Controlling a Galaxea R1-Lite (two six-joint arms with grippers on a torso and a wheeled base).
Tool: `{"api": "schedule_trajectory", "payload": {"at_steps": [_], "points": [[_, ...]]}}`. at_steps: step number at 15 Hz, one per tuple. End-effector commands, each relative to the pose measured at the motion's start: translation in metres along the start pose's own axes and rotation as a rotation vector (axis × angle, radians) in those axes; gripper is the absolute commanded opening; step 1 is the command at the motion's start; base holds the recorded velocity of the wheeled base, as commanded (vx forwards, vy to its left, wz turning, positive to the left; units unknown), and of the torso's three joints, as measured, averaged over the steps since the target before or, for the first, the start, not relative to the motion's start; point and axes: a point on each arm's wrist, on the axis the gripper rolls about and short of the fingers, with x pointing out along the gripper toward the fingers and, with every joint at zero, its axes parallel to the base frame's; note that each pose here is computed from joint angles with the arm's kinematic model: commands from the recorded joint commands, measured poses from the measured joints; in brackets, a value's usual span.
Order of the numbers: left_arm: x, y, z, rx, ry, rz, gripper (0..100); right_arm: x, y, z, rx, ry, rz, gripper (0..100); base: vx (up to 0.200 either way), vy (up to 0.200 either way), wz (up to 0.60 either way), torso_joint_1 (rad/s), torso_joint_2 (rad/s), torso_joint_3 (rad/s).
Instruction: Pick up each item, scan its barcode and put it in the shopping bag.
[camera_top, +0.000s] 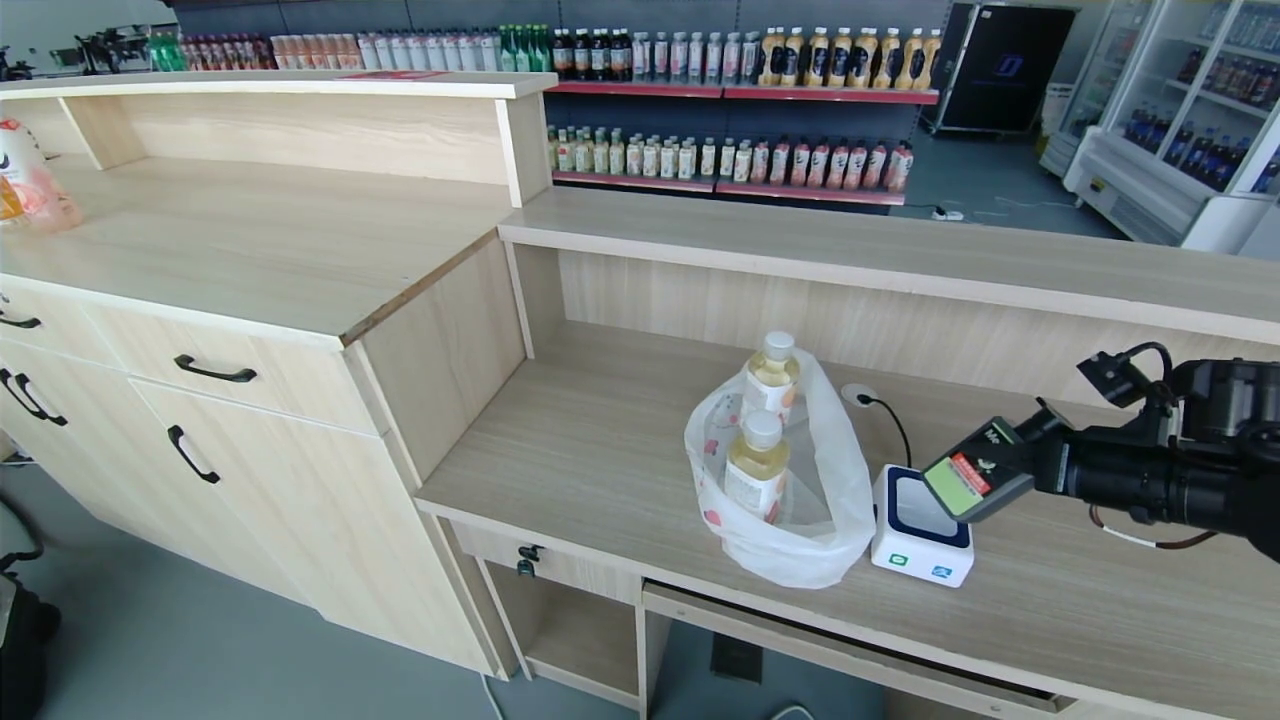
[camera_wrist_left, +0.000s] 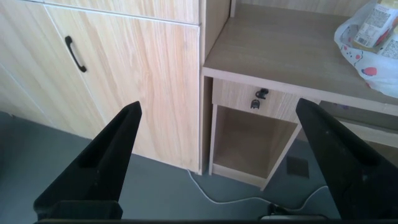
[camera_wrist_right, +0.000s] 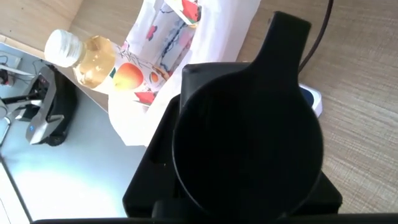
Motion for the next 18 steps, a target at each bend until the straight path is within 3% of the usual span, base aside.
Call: {"api": "schedule_trajectory", "payload": {"at_steps": [1, 12, 18], "points": [[0.000, 0.000, 0.000, 0.000, -0.001, 0.001, 100, 0.005, -0.004, -0.005, 0.010, 0.014, 0.001, 0, 0.000, 0.000, 0.00, 0.000, 0.00, 0.000], [0.000, 0.000, 0.000, 0.000, -0.001, 0.001, 100, 0.029, 0.005, -0.015, -0.021, 0.035, -0.008, 0, 0.000, 0.000, 0.00, 0.000, 0.00, 0.000], [0.000, 0.000, 0.000, 0.000, -0.001, 0.001, 100, 0.040, 0.002, -0.008, 0.038, -0.018, 0.001, 0, 0.000, 0.000, 0.00, 0.000, 0.00, 0.000]]}}
